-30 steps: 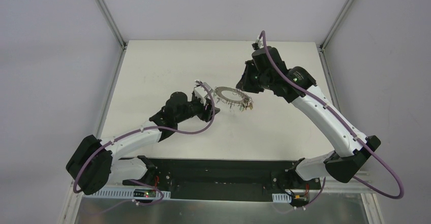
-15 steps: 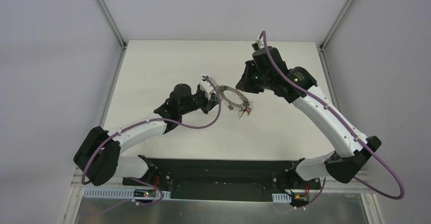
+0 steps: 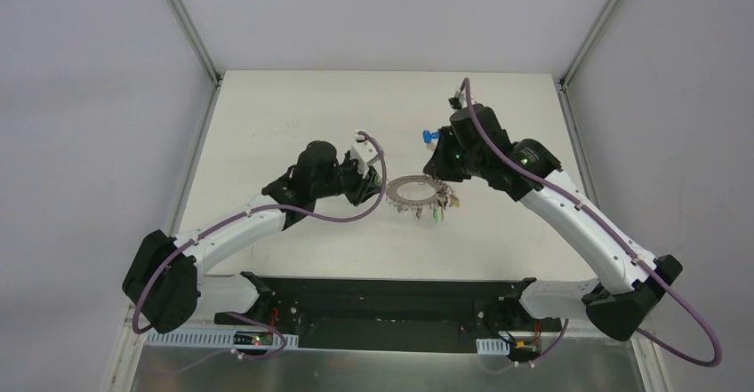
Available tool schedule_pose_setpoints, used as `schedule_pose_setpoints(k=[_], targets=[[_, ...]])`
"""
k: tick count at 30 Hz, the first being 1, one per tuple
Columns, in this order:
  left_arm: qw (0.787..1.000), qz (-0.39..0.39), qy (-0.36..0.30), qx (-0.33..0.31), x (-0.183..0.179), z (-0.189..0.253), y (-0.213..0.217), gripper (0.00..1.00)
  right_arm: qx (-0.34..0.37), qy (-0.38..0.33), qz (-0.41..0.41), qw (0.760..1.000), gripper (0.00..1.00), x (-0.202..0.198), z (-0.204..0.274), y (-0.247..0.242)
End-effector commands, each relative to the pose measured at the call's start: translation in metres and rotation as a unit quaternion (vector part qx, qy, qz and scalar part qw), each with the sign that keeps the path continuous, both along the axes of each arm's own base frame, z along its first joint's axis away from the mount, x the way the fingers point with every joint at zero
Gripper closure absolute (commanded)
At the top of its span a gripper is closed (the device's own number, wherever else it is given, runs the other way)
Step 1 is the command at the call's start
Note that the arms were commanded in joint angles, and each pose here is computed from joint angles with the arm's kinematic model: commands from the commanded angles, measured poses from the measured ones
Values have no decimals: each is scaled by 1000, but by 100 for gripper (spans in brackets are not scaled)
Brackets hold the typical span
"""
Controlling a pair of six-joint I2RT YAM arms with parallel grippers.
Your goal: Remove the keys from the keyring
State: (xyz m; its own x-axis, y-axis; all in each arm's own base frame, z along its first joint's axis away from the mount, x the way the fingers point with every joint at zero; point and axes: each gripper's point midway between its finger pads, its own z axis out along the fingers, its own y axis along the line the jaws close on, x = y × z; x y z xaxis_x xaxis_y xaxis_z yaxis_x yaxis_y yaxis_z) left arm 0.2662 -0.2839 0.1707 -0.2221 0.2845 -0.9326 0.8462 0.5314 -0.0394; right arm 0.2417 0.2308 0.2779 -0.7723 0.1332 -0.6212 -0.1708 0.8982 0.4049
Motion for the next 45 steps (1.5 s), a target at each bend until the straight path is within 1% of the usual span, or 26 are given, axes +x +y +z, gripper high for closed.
schedule_pose_setpoints(k=[1,2,3,4,8,9,10,11,13,14,15,17,19,20,22,24,26,31,33,36,39,40,41,42,43,45], targets=[[998,-9,62,-21,-15,29,-3,100,23,-33,26,999,100,-3,-4,2],[996,-6,85,-21,-17,31,-3,100,22,-32,28,999,100,-5,-11,2],[993,-2,115,-7,-23,24,-1,100,21,-33,31,999,100,-7,-17,1],[992,-2,127,-2,-24,24,0,100,23,-34,35,999,100,-8,-22,1],[991,-10,131,3,-29,25,1,100,24,-36,49,998,100,-14,-43,-1],[992,-12,125,2,-30,27,3,100,28,-37,57,997,97,-16,-46,1],[993,-14,120,1,-32,29,3,100,28,-38,63,997,91,-17,-50,2],[993,-17,114,-1,-33,32,4,100,38,-34,84,995,82,-22,-51,7],[994,-29,107,-10,-38,41,4,100,50,-36,112,992,54,-29,-53,12],[994,-34,103,-15,-40,46,4,100,61,-44,125,989,42,-33,-49,15],[995,-43,93,-17,-42,50,4,100,74,-53,140,986,34,-36,-47,18],[994,-66,85,-24,-49,59,2,100,108,-94,172,975,23,-41,-33,26],[993,-78,84,-30,-55,65,2,100,130,-126,214,960,18,-49,-25,32],[993,-83,84,-31,-58,67,2,100,135,-141,239,951,18,-54,-23,36],[992,-92,83,-34,-63,73,3,100,140,-162,276,937,18,-59,-23,42],[991,-101,84,-35,-67,75,3,100,131,-174,274,936,24,-52,-24,45],[990,-109,78,-37,-71,80,4,100,123,-181,286,933,25,-52,-22,50],[991,-108,66,-43,-74,89,7,100,91,-220,364,900,26,-72,-24,67],[992,-103,65,-44,-73,92,8,100,89,-217,377,896,27,-76,-27,73],[992,-98,62,-44,-72,93,10,100,81,-207,381,897,36,-77,-33,79],[992,-96,62,-47,-72,95,10,100,64,-198,376,903,50,-74,-40,85],[992,-95,63,-47,-72,96,10,100,56,-196,371,906,57,-71,-42,87],[992,-95,63,-48,-72,96,10,100,47,-194,364,910,67,-68,-43,88],[993,-91,62,-48,-71,96,10,100,34,-189,359,913,80,-65,-47,88],[993,-88,63,-47,-70,96,11,100,21,-185,358,915,98,-63,-48,87],[995,-69,62,-41,-65,92,14,100,-13,-186,338,923,100,-53,-51,80]])
